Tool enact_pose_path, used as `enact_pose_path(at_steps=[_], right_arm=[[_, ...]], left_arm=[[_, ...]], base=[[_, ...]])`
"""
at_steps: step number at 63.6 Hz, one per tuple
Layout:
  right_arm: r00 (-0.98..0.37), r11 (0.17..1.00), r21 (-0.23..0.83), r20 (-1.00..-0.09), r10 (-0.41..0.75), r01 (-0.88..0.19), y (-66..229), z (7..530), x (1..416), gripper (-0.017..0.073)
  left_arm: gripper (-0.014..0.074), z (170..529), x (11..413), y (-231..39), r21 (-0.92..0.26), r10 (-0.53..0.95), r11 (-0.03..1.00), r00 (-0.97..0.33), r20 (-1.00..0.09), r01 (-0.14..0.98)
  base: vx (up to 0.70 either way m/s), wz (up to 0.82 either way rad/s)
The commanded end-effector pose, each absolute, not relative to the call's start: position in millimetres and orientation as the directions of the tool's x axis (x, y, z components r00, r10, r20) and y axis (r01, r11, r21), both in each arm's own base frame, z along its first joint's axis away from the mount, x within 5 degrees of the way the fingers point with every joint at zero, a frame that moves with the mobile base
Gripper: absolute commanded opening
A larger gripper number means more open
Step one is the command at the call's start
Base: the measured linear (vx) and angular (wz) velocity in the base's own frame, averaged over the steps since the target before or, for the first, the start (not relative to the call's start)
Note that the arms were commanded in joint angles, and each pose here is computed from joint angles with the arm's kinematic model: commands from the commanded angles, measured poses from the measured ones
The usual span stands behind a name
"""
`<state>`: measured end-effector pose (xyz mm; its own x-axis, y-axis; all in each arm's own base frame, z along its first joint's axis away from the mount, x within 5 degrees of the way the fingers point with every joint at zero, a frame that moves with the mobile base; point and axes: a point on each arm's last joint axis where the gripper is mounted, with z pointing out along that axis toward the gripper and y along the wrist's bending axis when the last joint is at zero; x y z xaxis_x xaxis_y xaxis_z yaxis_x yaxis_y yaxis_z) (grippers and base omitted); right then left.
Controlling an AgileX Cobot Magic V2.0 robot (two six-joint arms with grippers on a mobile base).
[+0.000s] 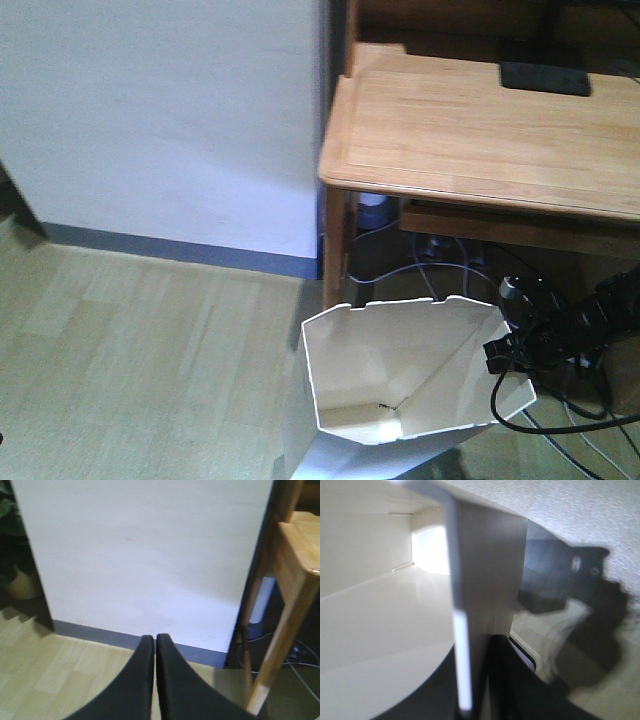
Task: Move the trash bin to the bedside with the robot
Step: 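Hold the bin in the right gripper while driving away from the desk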
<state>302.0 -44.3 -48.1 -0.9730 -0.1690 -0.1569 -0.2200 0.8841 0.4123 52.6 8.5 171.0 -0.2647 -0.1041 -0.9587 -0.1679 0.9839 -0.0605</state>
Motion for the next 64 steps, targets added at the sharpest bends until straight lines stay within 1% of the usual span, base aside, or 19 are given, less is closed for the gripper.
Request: enact_pose_path(at_steps=[1,31,64], right_arm=[[-0.964,0.784,0.570,-0.226,-0.139,-0.247,-31.2,-15.0,311.3,-0.0005],[-0.964,0.782,0.573,-0.226,-0.139,-0.247,-30.9,-14.8,311.2,-0.0005],[-0.964,0.782,0.573,-0.226,-0.139,-0.247,-30.9,-14.8,311.2,-0.0005]], left_arm=[[-0.0006,176.4,53.5,8.2,-0.069,-0.099,0.985,-0.191,-0.977,-0.159],[-0.0006,176.4,53.5,8.2,-0.069,-0.099,0.985,-0.191,-0.977,-0.159],[-0.0006,176.4,53.5,8.2,-0.069,-0.099,0.985,-0.191,-0.977,-0.159]], base=[[-0.06,0.46],[-0.04,0.37],[0.04,0.42]])
